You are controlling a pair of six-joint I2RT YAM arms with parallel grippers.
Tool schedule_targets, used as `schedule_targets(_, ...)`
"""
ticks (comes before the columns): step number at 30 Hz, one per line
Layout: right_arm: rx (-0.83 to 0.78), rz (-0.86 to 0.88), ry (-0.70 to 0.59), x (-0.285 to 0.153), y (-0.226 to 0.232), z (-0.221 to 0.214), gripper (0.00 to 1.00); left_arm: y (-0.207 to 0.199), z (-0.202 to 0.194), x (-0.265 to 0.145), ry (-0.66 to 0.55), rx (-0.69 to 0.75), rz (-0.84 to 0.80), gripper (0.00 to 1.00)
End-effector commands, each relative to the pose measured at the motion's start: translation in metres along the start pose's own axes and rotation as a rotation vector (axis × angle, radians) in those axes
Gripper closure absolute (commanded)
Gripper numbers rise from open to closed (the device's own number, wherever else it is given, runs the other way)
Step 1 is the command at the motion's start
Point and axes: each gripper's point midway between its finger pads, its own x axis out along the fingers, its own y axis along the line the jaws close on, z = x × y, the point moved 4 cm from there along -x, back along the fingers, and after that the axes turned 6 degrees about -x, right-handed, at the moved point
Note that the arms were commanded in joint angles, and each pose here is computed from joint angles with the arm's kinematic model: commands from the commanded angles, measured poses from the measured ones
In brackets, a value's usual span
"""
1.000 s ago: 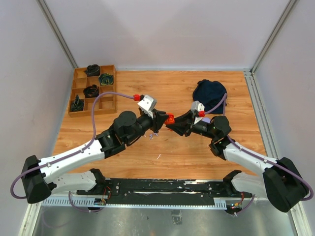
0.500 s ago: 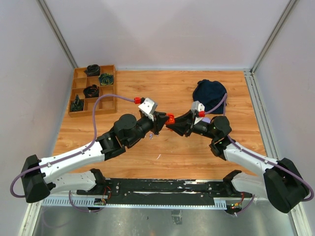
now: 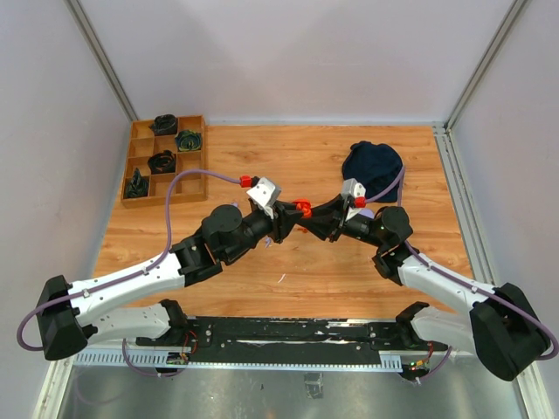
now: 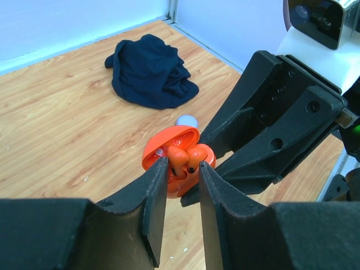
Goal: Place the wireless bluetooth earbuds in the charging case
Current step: Place the earbud in the charging case.
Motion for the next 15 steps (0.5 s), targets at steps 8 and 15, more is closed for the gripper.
schedule_targets(8, -0.058, -0.009, -0.048, 0.000, 0.000, 0.014, 0.95, 0.001, 0.018, -0.009, -0.066, -0.084, 0.055, 0.53)
schedule_targets(15, -0.067, -0.033, -0.032, -0.001, -0.003, 0.013, 0.95, 0.007, 0.032, -0.016, -0.089, -0.191, 0.141, 0.44)
